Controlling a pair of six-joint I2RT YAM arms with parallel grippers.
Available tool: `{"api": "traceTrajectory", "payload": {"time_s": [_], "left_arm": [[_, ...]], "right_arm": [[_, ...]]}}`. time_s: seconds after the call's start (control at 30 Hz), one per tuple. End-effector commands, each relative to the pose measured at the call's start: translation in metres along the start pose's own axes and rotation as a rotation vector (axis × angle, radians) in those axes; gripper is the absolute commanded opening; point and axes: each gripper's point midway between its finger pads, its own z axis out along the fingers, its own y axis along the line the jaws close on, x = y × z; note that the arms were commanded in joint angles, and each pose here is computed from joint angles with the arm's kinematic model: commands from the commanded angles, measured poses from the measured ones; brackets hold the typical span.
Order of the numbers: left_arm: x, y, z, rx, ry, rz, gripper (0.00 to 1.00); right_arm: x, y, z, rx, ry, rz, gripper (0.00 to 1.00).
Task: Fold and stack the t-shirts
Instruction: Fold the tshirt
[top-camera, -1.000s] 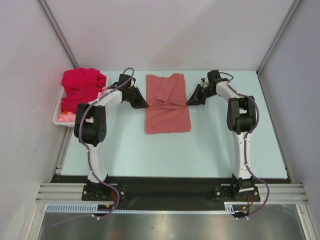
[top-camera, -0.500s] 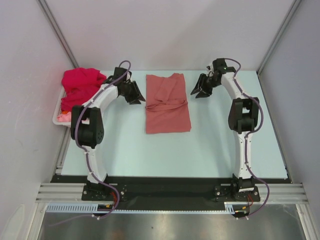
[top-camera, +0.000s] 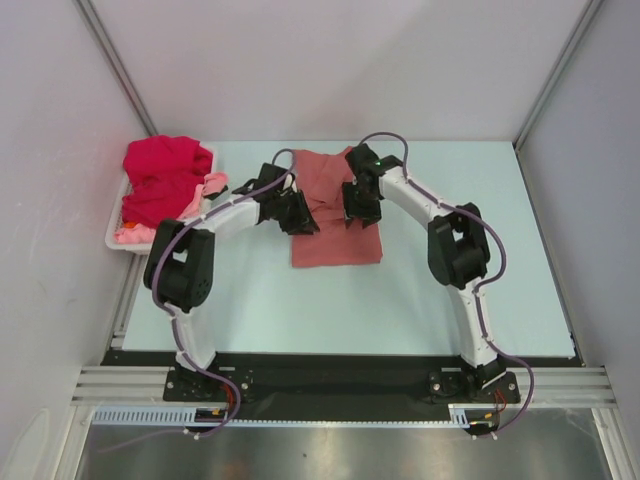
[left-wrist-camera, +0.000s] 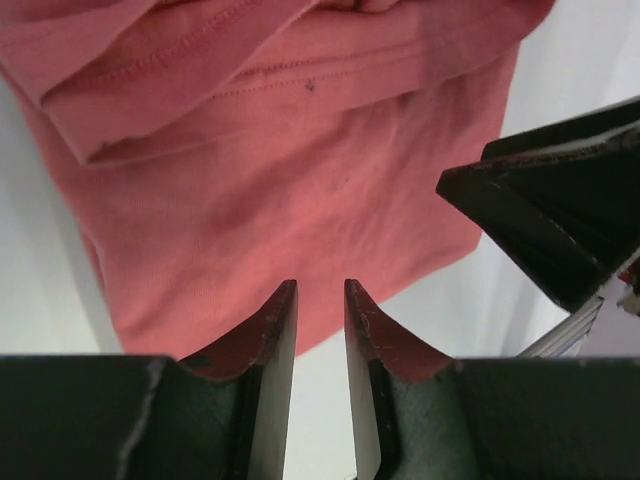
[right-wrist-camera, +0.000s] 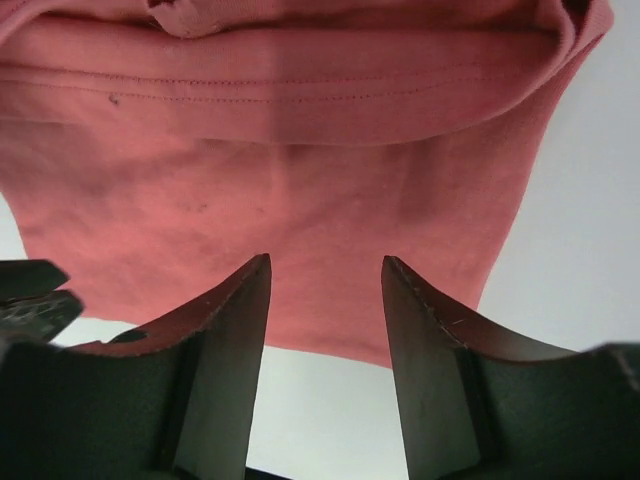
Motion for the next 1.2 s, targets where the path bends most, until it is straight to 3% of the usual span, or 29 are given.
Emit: {"api": "traceTrajectory", "payload": {"time_s": [0.0, 0.43, 0.57, 0.73, 0.93, 1.13, 1.17], "left_arm": [[-0.029, -0.010, 0.009, 0.035, -0.098, 0.013, 0.31], [-0.063, 0.008, 0.043, -0.038, -0.139, 0.070, 0.38], [-0.109, -0.016, 0.016, -0.061, -0.243, 0.143, 0.40], [-0.124, -0.043, -0.033, -0.045, -0.331, 0.205, 0.48], [-0.094, -0.040, -0.033, 0.000, -0.242, 0.217, 0.47], [-0.059, -0.021, -0.028, -0.003, -0.170, 0.224, 0.42], [-0.051, -0.013, -0.024, -0.015, -0.150, 0.222, 0.42]], "right_arm": [[-0.027, -0.017, 0.005, 0.096, -0.096, 0.026, 0.54], [-0.079, -0.012, 0.034, 0.043, -0.218, 0.047, 0.55], [-0.119, -0.017, 0.026, 0.031, -0.309, 0.085, 0.57], [-0.150, -0.026, 0.005, -0.031, -0.359, 0.163, 0.58], [-0.133, -0.025, -0.040, -0.096, -0.324, 0.146, 0.60], [-0.067, -0.013, -0.033, -0.128, -0.156, 0.121, 0.60], [-0.069, -0.009, -0.040, -0.130, -0.187, 0.109, 0.60]]}}
